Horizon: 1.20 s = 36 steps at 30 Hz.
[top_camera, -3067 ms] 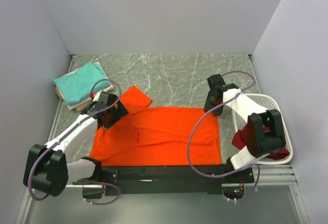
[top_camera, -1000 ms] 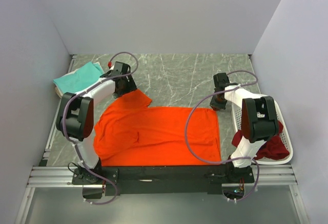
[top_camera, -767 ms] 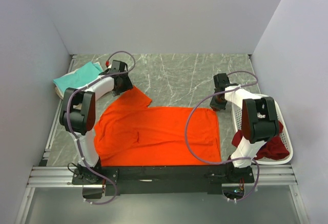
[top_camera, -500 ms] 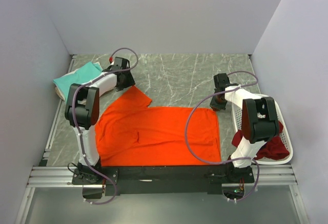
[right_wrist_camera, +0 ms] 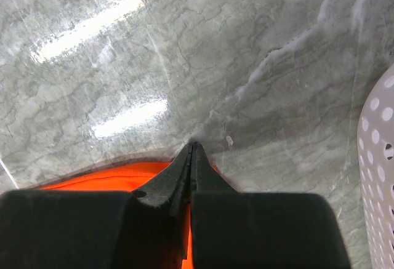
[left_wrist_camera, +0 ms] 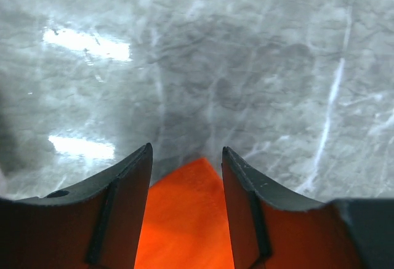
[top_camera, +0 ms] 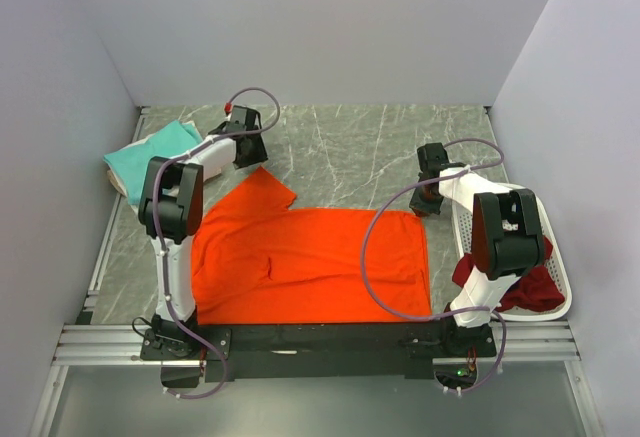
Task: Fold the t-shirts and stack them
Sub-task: Fold the tshirt
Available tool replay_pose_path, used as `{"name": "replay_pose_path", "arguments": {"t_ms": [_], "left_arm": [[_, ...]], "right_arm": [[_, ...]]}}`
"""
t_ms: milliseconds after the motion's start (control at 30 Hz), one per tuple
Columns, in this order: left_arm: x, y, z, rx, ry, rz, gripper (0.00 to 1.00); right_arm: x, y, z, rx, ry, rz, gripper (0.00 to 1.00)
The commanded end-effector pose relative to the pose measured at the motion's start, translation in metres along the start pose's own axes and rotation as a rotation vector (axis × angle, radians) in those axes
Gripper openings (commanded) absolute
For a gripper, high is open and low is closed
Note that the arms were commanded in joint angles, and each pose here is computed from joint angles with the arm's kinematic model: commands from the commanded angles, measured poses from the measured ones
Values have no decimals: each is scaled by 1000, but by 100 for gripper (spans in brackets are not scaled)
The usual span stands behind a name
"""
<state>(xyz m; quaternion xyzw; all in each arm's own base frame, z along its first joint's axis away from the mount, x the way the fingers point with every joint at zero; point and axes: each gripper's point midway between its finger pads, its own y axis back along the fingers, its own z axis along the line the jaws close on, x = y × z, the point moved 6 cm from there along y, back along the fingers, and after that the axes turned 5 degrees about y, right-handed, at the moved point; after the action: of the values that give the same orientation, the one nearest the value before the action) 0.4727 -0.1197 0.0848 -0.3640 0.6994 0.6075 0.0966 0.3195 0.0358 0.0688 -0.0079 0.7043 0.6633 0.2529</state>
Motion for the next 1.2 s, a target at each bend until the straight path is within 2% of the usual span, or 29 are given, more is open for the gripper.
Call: {"name": "replay_pose_path", "arguments": {"t_ms": [0, 333, 533, 733, 800, 833, 933, 1167], "left_arm": [[-6, 1, -15, 23, -55, -30, 54], [14, -3, -8, -32, -65, 5, 49], [20, -8, -9, -59, -105, 21, 31], [28, -13, -5, -85, -135, 40, 33], [29, -14, -5, -87, -137, 46, 22], [29, -14, -5, -85, -137, 48, 14], [31, -13, -7, -70, -145, 54, 2], [23, -6, -12, -42, -121, 39, 0]], "right_arm": [[19, -1, -6, 14, 1, 74, 0], [21, -1, -6, 13, 0, 73, 0], [21, 0, -6, 11, 1, 72, 0], [22, 0, -5, 5, 0, 71, 0], [22, 1, -4, 4, 2, 71, 0], [20, 1, -4, 1, 1, 68, 0], [16, 4, -2, -5, 3, 64, 0], [1, 15, 2, -8, 3, 38, 0]]}}
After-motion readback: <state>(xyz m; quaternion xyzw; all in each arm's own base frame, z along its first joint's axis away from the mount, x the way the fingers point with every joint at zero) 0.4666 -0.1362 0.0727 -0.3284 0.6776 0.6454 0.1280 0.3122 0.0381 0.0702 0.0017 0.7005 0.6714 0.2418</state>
